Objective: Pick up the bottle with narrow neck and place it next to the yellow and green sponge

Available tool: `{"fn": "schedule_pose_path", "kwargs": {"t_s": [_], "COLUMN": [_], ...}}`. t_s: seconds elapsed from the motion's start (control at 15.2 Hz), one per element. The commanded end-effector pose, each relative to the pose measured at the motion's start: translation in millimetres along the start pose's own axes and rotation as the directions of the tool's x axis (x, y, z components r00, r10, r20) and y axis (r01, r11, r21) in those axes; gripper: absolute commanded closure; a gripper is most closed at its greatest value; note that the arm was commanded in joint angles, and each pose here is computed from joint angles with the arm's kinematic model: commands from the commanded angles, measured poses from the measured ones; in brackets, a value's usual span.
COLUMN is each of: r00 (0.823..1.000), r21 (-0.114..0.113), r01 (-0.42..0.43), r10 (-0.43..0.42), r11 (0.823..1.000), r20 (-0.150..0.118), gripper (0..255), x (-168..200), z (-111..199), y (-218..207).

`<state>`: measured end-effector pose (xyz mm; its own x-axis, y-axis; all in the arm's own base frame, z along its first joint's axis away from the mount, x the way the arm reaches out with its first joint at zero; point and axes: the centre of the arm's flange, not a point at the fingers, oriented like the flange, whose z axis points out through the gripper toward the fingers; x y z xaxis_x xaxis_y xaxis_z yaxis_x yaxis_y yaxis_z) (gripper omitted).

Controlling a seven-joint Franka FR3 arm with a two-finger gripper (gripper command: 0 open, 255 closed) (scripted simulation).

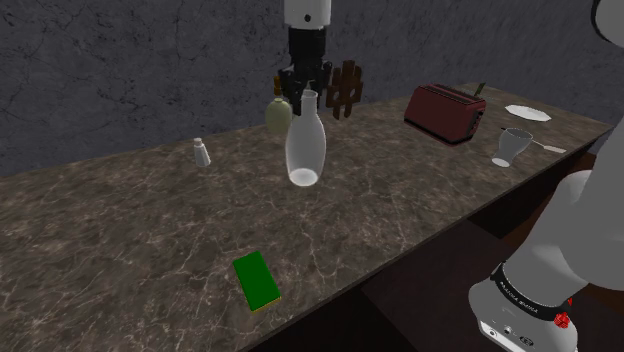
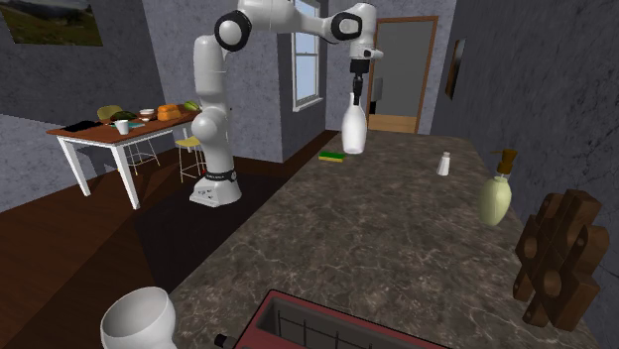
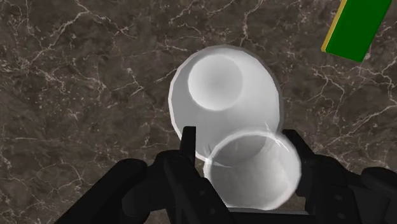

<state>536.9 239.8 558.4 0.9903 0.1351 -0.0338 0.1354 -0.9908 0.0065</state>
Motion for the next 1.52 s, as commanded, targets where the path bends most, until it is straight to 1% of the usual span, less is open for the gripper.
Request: {"fn": "schedule_pose_path", "kwargs": {"t_s": [0.0, 0.4, 0.46, 1.45], "r00": [1.000, 1.000, 1.000, 1.000], "r21": [0.001, 0.001, 0.001, 0.001], "r01": [-0.001, -0.001, -0.001, -0.001], "r10": [0.001, 0.001, 0.001, 0.001], "r11": [1.000, 1.000, 1.000, 1.000], "r20": [-0.001, -0.001, -0.001, -0.001], "gripper": [255, 255, 255, 255], "x": [7, 32, 38, 41], "z": [10, 34, 41, 120], "y": [-23, -95, -113, -114]}}
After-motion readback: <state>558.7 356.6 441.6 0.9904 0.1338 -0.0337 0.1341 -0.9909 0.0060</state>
